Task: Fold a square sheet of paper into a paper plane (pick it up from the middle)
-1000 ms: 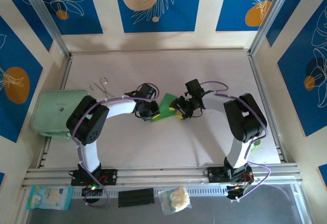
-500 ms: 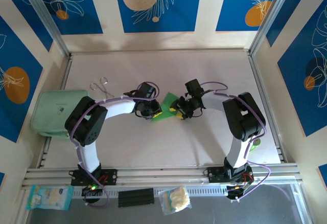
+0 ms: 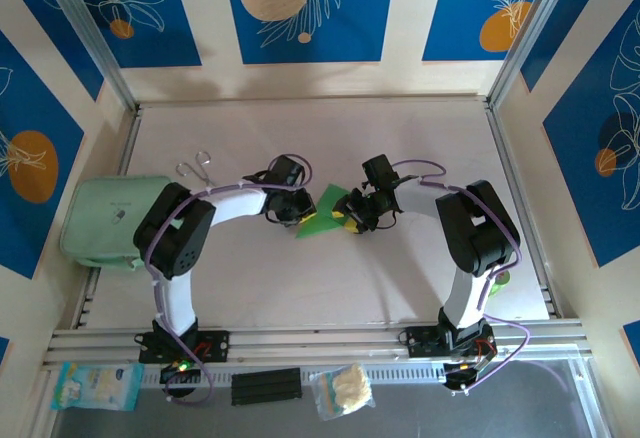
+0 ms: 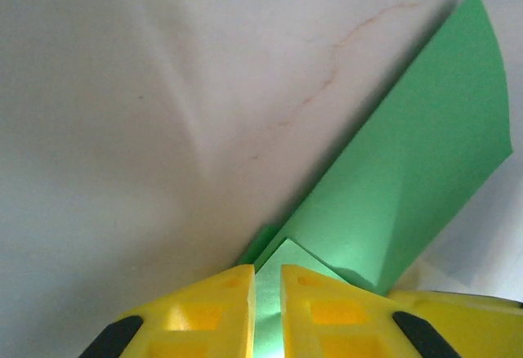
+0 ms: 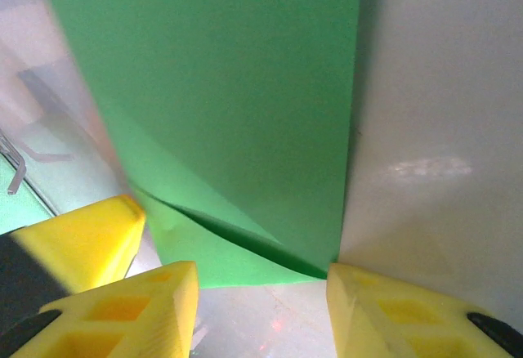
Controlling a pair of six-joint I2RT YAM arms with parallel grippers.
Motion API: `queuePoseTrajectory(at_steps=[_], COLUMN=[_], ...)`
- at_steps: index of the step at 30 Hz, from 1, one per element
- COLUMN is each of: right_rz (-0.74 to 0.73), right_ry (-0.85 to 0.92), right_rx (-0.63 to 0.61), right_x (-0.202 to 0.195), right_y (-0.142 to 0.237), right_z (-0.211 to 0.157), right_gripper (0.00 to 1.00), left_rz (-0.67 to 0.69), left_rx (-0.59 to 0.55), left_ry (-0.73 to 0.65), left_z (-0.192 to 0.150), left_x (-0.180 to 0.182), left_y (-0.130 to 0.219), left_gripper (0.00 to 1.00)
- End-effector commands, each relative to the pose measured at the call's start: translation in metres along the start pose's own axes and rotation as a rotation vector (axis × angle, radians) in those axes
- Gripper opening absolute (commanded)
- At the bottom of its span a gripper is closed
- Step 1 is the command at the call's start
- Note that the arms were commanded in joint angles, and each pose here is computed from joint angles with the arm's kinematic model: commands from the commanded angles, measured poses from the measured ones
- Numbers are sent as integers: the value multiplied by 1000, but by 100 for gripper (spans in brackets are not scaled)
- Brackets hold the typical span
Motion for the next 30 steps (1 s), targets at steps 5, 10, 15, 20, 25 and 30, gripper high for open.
queuePoseTrajectory(at_steps=[5, 10, 15, 20, 25, 30], right_rz=[-12, -19, 48, 72, 68, -2], right_ry=[-17, -23, 2, 21, 6, -5], right_rx=[-66, -90, -52, -41, -25, -48], right_x=[-5, -8, 0, 4, 2, -5], right_y=[13, 16, 8, 5, 2, 7], right_z=[-4, -7, -6, -6, -6, -9], right_gripper=[48, 50, 49, 48, 47, 47], left_rz=[67, 86, 77, 75, 74, 78], left_rx=[3, -3, 5, 5, 6, 1], left_ry=[31, 46, 45, 45, 45, 43], left_z=[2, 2, 1, 1, 1, 1], left_x=[13, 17, 15, 15, 15, 15], left_y=[-6, -6, -7, -6, -6, -5], left_gripper=[16, 15, 15, 15, 15, 15])
Point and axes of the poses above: each hand's point on the last joint's axis, 136 mm out from that joint toward the fingers, its own y axis back along the fingers, its own x axis along the line the jaws close on, z = x × y, the point moved 7 cm from there along y, back along the fingers, and after that the axes turned 11 degrees about y, right-handed, at the moved point
